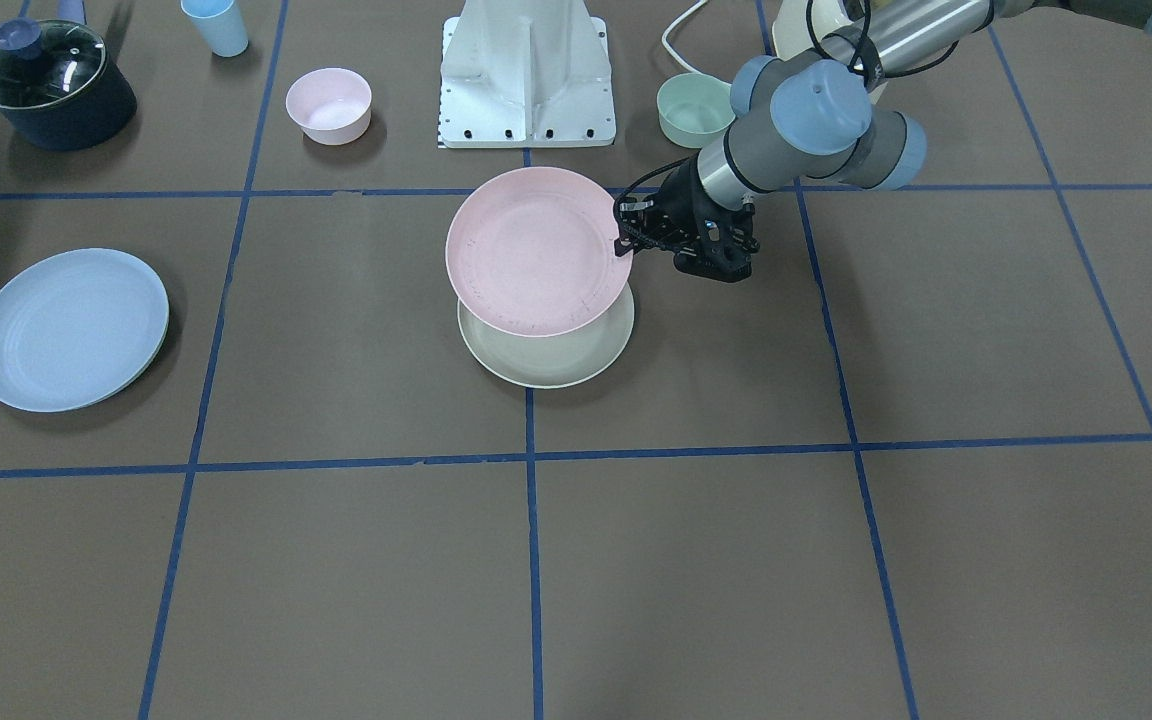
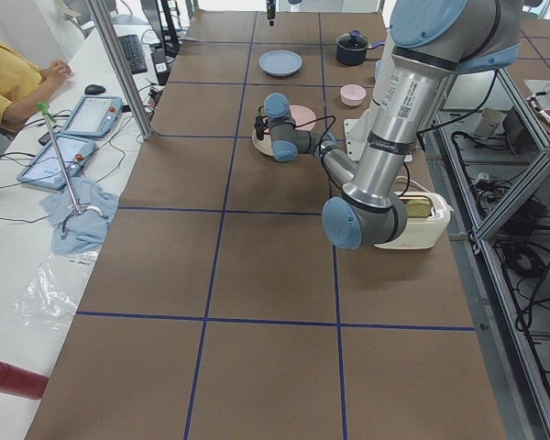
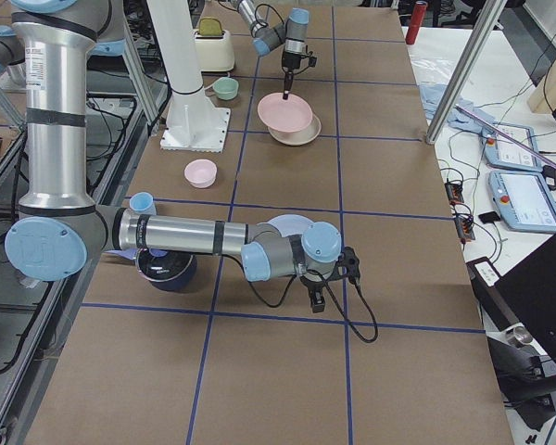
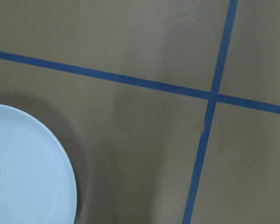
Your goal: Stack three plates with pink and blue
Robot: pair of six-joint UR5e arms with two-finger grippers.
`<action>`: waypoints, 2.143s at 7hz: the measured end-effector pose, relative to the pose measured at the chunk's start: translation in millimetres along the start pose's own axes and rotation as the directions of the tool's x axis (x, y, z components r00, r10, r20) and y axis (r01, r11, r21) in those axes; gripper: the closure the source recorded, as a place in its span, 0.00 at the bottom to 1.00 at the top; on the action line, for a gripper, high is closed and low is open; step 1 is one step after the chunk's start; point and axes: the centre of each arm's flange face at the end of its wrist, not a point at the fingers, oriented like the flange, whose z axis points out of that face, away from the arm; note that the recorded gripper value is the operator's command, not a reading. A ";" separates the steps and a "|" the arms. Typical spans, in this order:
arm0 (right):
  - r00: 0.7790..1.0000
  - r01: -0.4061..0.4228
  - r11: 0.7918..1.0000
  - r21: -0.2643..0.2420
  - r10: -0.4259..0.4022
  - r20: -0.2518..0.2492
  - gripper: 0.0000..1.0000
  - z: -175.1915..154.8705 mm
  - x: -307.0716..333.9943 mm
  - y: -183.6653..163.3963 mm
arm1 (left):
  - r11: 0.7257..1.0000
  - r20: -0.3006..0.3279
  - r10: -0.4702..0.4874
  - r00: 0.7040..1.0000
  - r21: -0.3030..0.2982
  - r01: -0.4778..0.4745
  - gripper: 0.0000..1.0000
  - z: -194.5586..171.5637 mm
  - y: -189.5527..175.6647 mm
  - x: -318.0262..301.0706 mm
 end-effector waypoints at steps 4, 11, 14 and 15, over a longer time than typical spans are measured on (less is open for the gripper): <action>0.999 0.022 0.999 -0.042 -0.021 0.026 0.00 25.1 -25.9 -3.1 | 0.997 -0.048 0.019 0.999 0.082 -0.015 0.03 5.6 -7.8 4.5; 0.986 -0.131 0.991 -0.015 0.131 0.103 0.76 108.1 -96.5 13.6 | 0.991 -0.083 -0.077 0.994 0.104 0.086 0.01 -12.3 -6.7 10.3; 0.985 -0.146 0.989 -0.018 0.147 0.088 1.00 112.3 -85.0 25.3 | 0.989 -0.090 -0.092 0.992 0.109 0.102 0.01 -18.5 -9.3 11.3; 0.985 -0.150 0.989 -0.019 0.151 0.089 1.00 110.7 -83.8 28.6 | 0.988 -0.096 -0.098 0.991 0.112 0.109 0.01 -22.3 -10.2 12.4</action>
